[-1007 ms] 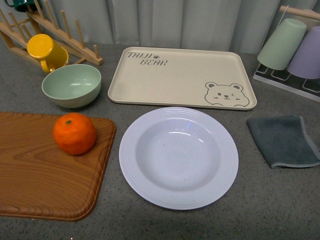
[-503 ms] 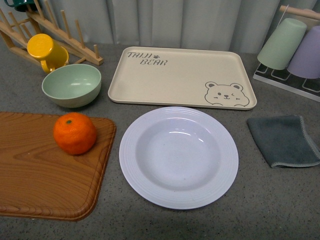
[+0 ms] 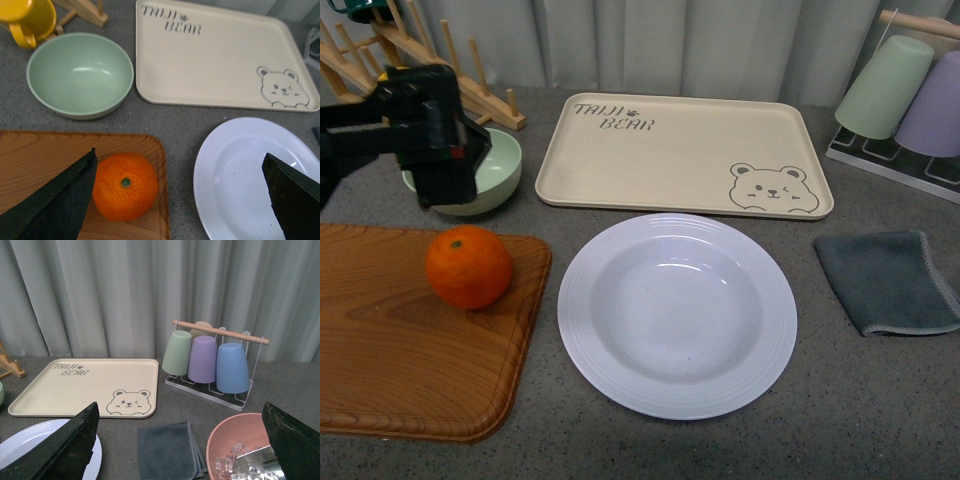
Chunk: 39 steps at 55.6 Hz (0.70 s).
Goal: Place orange and plate with both arms
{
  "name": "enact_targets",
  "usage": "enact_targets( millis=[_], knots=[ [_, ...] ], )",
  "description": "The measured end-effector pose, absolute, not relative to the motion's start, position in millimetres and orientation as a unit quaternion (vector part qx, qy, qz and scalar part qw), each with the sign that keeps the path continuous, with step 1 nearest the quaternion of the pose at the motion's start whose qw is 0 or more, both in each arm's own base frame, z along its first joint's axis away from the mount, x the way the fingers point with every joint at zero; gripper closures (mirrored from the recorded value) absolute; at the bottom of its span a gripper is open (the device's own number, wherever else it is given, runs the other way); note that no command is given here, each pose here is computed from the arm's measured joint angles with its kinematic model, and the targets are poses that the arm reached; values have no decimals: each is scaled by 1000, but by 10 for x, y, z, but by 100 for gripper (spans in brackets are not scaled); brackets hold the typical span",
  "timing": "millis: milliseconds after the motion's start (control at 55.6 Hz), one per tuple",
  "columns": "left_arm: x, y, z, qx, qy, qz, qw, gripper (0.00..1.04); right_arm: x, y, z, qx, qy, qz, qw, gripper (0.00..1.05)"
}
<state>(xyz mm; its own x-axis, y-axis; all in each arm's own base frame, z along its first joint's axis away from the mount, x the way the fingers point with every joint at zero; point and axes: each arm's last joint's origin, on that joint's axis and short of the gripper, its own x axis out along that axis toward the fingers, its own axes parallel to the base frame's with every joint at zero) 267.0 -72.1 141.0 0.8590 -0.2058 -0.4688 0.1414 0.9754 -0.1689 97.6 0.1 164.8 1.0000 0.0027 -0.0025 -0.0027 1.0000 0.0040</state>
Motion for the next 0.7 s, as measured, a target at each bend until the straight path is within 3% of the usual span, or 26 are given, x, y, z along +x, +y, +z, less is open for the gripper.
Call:
enact_targets(
  millis=[198,701],
  knots=[
    [2909,-768,1076,-40,333,-80,939,6,976,1,1648,2,1,1,1000,9],
    [3155,-651,778,-19,403,-37,914,6,976,1,1648,2,1,1,1000,9]
  ],
)
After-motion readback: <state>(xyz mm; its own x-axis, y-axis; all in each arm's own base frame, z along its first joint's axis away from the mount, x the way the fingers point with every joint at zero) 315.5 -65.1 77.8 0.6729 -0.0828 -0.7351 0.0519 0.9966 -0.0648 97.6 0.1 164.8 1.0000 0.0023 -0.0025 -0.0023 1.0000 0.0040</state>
